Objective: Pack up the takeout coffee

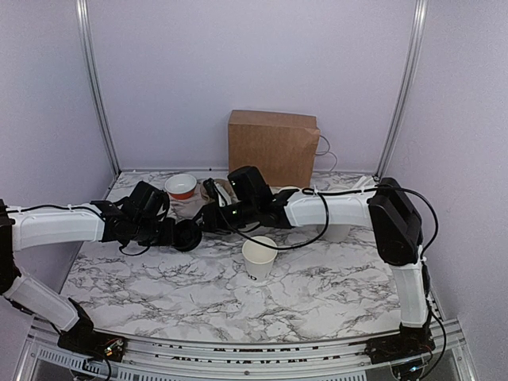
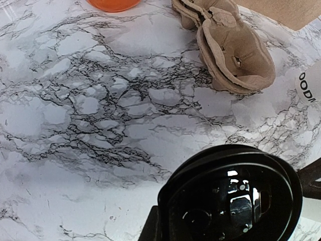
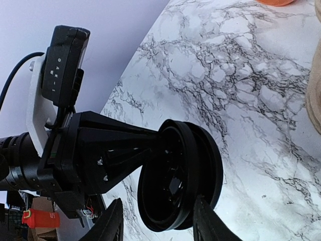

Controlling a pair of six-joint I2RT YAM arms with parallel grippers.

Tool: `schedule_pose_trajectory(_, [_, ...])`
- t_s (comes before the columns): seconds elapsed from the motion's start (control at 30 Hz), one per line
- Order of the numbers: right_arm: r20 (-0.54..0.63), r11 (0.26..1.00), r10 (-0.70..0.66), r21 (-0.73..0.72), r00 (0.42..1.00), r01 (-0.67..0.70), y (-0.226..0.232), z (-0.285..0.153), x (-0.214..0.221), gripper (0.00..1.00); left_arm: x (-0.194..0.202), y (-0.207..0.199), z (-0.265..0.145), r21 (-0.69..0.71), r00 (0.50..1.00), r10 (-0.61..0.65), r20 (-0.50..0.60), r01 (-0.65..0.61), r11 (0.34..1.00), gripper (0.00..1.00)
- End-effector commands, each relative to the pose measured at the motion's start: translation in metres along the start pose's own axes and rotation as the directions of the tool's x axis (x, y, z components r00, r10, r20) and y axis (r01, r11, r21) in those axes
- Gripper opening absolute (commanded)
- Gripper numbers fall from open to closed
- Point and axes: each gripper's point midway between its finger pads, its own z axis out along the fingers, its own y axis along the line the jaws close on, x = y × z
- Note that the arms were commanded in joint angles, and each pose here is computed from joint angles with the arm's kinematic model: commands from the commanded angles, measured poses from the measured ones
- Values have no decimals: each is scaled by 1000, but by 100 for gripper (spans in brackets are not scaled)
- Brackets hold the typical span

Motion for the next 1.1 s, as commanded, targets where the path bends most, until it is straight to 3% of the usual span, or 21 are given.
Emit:
schedule_pose_trajectory(0.0, [19, 1000, -1, -23, 1000, 2, 3, 5, -12, 44, -5, -7, -2, 26, 1000, 8, 12, -8, 1000, 0])
schedule_pose_trajectory(0.27, [21, 1000, 15, -25, 1000, -15, -2, 6, -15, 41, -7, -10, -2, 34, 1000, 10, 15, -10, 999, 0])
schedule_pose_trajectory(0.57, [14, 999, 35, -39, 999, -34, -4, 11, -15, 26, -6, -9, 0, 28, 1000, 13, 10, -13, 1000, 2])
schedule_pose_trajectory(0.83, [19, 998, 34, -51, 999, -33, 0, 11, -19, 4, -7, -6, -1, 15, 1000, 16, 16, -17, 1000, 18])
schedule_pose_trajectory(1.07, [30, 998, 25, -51, 999, -24, 2, 10, -24, 0, -9, -4, -4, 2, 1000, 12, 26, -12, 1000, 33])
